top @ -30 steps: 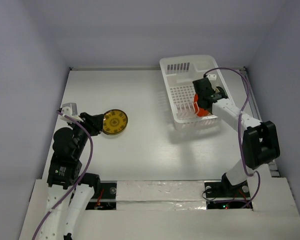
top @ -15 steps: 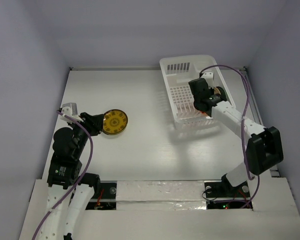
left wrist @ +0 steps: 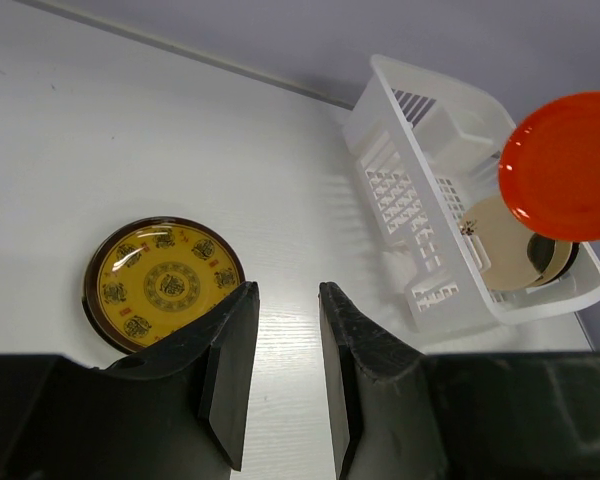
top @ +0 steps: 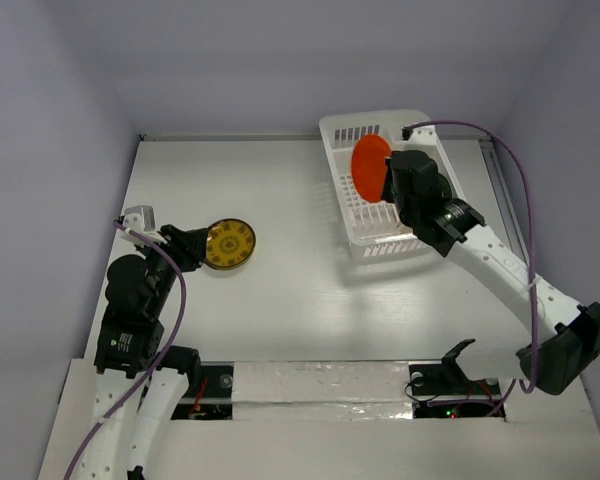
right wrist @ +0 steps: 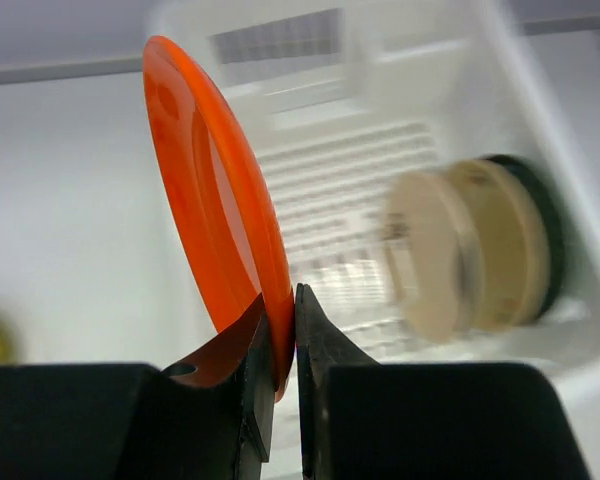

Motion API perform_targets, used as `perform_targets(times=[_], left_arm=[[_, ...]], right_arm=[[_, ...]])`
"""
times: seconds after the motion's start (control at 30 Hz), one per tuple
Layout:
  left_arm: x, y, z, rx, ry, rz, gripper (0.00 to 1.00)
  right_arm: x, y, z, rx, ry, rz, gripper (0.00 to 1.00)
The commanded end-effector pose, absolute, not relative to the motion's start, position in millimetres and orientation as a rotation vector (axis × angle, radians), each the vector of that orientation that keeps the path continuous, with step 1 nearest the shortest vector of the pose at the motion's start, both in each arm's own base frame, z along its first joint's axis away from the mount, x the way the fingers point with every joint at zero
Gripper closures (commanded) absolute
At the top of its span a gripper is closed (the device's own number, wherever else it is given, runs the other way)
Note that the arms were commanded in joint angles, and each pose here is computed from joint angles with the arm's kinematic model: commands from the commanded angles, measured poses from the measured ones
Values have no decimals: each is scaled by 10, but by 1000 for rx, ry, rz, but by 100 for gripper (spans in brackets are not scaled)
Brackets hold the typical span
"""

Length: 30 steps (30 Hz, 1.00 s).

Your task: Unload the plates from the dish rack

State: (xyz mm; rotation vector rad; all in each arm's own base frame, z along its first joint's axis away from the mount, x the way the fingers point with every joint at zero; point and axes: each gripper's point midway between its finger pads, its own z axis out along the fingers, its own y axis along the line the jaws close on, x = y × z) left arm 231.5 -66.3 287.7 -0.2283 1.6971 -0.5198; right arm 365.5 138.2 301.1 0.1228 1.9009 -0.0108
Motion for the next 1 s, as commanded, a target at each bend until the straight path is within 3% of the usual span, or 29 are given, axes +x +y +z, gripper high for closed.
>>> perform_targets(times=[0.0,0.13,0.37,0.7,0.83,0.97], left_arm=[[2347,-699,2932,-220,1670,-542,72],[2348,-693,2929,-222,1671,-539,72],[2346,-698,2929,-220,1672,-542,72],[2343,-695,2939,-221,1668,-541,72],[2348,-696,2929,-221,1673,-540,72],[2350,-702,2929,-219,1673,-543,72]], right_arm=[[3698,2460,3202,-10,1843,556,100],[3418,3567,3121,-181,1815,1089,100],[3463,4583,2567,-166,1972,1227,100],[3553,5061,1695,-52,2152,1326,96],[3591,5098,1565,-15,2176,1326,81],[3507,5127,1475,-31,2205,1333,74]])
